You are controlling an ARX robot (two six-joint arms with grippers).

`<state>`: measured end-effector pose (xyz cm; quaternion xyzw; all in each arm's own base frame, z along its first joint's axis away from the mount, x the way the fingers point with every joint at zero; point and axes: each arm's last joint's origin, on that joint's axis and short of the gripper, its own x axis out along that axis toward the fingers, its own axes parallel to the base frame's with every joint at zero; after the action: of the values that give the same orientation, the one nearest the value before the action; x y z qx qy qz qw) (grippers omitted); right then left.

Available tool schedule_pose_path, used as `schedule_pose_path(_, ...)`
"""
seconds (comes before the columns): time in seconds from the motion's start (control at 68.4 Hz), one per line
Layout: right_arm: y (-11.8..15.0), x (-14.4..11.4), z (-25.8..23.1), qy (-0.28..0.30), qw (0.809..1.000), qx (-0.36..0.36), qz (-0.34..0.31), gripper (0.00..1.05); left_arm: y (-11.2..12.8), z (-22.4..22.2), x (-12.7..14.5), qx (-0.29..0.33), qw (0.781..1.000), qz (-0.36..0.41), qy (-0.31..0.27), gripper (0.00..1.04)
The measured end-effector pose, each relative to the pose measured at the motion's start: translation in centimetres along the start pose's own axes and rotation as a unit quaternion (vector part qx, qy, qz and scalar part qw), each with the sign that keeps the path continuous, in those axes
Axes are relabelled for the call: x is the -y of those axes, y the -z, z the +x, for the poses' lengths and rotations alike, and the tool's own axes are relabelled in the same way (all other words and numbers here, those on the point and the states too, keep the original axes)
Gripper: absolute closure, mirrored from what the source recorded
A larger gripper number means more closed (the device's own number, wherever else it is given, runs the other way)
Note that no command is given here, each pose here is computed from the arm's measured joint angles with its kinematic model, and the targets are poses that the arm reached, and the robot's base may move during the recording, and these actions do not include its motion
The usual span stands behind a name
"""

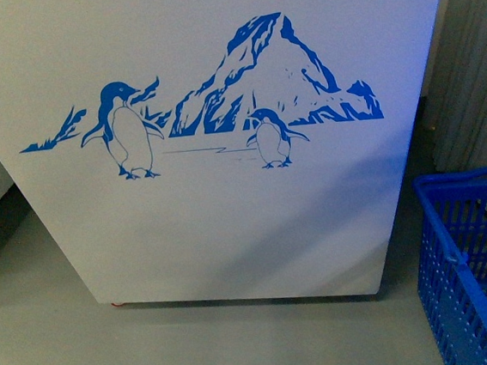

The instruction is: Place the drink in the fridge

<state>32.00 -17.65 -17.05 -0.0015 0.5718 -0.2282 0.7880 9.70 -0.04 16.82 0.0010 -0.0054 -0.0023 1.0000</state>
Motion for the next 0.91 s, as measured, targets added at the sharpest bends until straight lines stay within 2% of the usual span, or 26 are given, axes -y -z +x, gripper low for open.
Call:
schedule_pose_path(0.161,0.6,-0.5,1.7,-0.015,0.999,-0.037,0.026,0.08,0.0,0.0,0.0,0.0,1.0,0.0,0.0,0.08)
schedule_pose_path(0.293,0.4,-0.6,2.0,-0.03,0.998,-0.038,0.037,0.08,0.0,0.0,0.0,0.0,1.0,0.0,0.0,0.08)
schedule_pose_path(0.673,1.3,-1.5,0.1,-0.067,0.996,-0.036,0.056,0.52,0.0,0.0,0.0,0.0,1.0,0.0,0.0,0.08)
schedule_pose_path(0.79,2.1,-1.7,-1.9,-0.087,0.993,-0.038,0.063,0.58,0.0,0.0,0.0,0.0,1.0,0.0,0.0,0.08)
schedule_pose_path(0.907,1.8,-1.8,-6.7,-0.12,0.99,-0.017,0.068,0.62,0.0,0.0,0.0,0.0,1.0,0.0,0.0,0.08)
